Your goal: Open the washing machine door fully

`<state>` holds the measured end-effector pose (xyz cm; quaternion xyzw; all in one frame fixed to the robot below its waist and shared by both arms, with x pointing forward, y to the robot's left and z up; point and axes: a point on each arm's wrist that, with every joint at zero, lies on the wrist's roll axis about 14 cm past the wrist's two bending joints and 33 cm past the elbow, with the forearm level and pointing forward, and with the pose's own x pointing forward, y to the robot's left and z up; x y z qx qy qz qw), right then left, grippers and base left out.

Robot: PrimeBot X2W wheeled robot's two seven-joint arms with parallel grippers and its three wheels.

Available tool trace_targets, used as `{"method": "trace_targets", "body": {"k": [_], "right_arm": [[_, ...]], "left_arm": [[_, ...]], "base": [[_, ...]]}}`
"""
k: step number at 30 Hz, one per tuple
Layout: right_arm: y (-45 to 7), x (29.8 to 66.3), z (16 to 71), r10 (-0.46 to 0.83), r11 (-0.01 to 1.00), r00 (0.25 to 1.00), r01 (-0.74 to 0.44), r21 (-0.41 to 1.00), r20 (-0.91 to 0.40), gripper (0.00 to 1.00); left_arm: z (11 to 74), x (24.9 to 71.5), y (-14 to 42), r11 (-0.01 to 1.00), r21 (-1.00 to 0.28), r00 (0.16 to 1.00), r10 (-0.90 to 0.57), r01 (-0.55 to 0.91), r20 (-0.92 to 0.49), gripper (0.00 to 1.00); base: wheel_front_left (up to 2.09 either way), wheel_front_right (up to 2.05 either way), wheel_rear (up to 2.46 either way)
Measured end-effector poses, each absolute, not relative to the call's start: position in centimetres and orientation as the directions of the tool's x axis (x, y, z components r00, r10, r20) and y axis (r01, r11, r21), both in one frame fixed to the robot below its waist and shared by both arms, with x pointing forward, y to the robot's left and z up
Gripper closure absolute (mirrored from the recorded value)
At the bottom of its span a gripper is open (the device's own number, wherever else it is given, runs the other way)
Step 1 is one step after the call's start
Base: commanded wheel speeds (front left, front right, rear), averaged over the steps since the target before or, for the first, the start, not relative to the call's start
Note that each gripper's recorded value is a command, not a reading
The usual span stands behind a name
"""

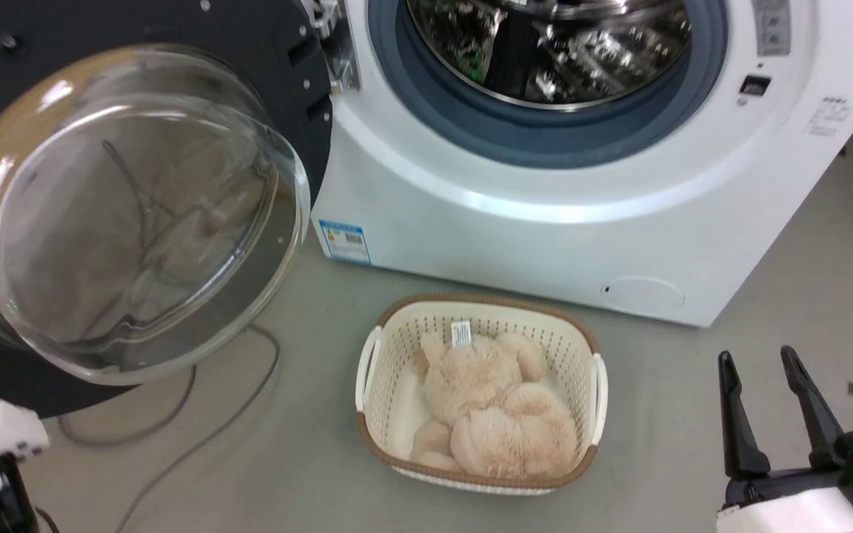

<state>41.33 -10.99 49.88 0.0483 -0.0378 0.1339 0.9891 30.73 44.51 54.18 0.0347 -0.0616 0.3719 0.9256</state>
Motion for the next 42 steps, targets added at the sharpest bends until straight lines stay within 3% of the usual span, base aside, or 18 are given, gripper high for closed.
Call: {"method": "trace_targets", "body": {"k": [10,28,29,30,42], "right_arm": [[-12.3,39.0,52.4,0.231,0.968,0.962,-0.242,0.062,0.145,0.00],[-16.4,35.7,54.3,0.118,0.990,0.973,-0.130,0.051,0.197,0.00],[-16.6,35.5,54.4,0.110,0.991,0.974,-0.122,0.051,0.199,0.00],[-16.8,35.4,54.4,0.103,0.992,0.974,-0.116,0.051,0.201,0.00],[-18.9,33.4,54.4,0.036,0.998,0.979,-0.047,0.050,0.202,0.00]], "left_arm": [[55.0,29.7,39.1,0.829,0.014,0.816,0.547,-0.559,0.189,1.00],[54.9,33.1,26.8,0.978,-0.019,0.956,0.205,-0.206,0.210,1.00],[54.8,33.3,26.2,0.981,-0.024,0.959,0.191,-0.191,0.209,0.82],[54.7,33.5,25.5,0.985,-0.037,0.962,0.175,-0.171,0.208,0.00],[53.4,35.5,20.6,0.997,-0.074,0.985,0.044,-0.032,0.167,0.00]], "base": [[0.00,0.00,0.00],[0.00,0.00,0.00],[0.00,0.00,0.00],[0.00,0.00,0.00],[0.00,0.00,0.00]]}}
